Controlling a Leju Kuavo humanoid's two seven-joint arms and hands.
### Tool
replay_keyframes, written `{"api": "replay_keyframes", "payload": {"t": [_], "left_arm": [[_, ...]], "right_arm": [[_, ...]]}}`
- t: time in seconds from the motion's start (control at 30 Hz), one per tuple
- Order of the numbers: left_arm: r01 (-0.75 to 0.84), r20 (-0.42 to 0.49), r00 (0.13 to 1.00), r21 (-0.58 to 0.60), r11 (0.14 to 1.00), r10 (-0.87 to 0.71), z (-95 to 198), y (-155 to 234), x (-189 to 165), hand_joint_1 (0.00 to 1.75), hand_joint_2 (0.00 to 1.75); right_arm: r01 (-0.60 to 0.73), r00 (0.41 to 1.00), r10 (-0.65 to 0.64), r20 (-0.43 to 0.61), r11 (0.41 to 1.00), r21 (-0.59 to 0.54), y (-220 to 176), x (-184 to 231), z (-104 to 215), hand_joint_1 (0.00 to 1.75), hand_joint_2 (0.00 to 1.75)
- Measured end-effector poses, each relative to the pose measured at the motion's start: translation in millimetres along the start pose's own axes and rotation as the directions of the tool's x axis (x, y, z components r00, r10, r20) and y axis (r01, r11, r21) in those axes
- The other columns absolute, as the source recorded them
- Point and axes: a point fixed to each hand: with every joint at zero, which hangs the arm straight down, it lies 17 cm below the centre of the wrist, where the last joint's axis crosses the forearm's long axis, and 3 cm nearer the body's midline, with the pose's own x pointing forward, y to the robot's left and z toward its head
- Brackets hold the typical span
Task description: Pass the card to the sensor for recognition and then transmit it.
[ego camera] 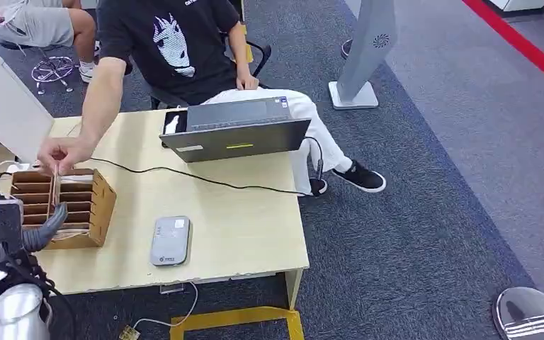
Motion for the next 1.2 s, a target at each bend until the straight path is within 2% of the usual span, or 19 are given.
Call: {"api": "replay_keyframes", "payload": {"t": [0.33, 0.37, 0.4, 1.2], "left_arm": [[-0.002, -0.014, 1.0, -0.005, 1.0, 0.002, 2.0, -2.2, -5.5, 0.0, 1.75], [-0.005, -0.016, 1.0, -0.001, 1.0, 0.005, 1.9, -1.7, -5.8, 1.59, 1.75], [-0.007, -0.018, 1.0, 0.005, 1.0, 0.007, 1.8, -0.5, -6.1, 1.75, 1.75], [0.011, -0.061, 0.998, 0.071, 0.997, -0.007, 9.1, 11.7, -18.9, 1.75, 1.75]], "right_arm": [[0.001, 1.0, -0.001, 0.001, 1.0, -0.005, -1.1, 0.1, -0.2, 0.0, 1.75], [0.001, 1.0, -0.001, 0.002, 1.0, -0.003, -0.6, 0.4, -0.1, 0.0, 1.75], [0.001, 1.0, -0.001, 0.002, 1.0, -0.004, -0.6, 0.4, -0.1, 0.0, 1.75], [0.013, 1.0, -0.012, 0.014, 1.0, -0.004, 0.3, 2.0, 0.3, 0.0, 1.75]]}}
